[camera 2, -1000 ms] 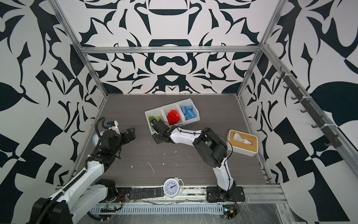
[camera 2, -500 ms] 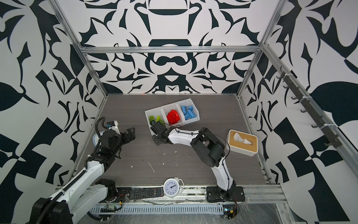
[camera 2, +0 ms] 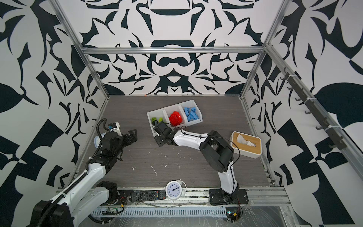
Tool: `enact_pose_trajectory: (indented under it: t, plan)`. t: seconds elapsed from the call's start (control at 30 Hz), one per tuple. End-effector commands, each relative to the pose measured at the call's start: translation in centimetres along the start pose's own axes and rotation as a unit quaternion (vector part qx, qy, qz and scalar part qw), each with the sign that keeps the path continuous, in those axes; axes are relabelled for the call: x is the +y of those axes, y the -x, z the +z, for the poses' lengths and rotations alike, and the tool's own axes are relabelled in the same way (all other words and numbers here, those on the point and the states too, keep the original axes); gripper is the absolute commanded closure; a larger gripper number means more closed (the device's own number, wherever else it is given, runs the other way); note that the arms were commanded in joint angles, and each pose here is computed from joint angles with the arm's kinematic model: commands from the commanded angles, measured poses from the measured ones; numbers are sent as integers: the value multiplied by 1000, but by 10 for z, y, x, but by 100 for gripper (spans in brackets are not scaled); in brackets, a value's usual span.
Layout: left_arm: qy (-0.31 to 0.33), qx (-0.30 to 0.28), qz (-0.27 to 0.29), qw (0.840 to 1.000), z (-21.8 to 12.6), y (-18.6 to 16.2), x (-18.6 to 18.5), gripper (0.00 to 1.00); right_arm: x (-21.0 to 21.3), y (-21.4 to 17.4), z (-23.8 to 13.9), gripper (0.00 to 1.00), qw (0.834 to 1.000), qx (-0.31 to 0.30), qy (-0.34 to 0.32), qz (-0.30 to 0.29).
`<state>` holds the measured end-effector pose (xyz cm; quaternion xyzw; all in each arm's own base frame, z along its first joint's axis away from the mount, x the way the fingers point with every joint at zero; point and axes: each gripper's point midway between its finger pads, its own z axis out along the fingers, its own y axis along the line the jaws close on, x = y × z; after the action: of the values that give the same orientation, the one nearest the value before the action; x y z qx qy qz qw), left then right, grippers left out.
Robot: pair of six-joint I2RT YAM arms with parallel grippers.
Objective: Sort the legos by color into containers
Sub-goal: 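Close the right gripper on the red square brick and lift it, then carry the red square brick into the middle compartment and release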
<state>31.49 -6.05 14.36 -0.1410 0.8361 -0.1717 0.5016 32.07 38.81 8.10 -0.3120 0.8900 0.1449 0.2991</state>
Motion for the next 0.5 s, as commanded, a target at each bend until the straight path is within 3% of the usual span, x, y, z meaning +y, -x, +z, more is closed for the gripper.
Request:
enact_pose_trajectory:
  t: [0.0,0.2,0.47]
  plan:
    - [-9,-8,-2,1000,0,9,-6,0,9,12,-24,68,999,-25,28,6]
    - [-12,-6,-3,1000,0,9,-7,0,-9,27,-53,68,998,-51,29,14]
    - [-16,-3,-1,1000,2,8,-9,0,-79,53,-74,69,994,-85,17,61]
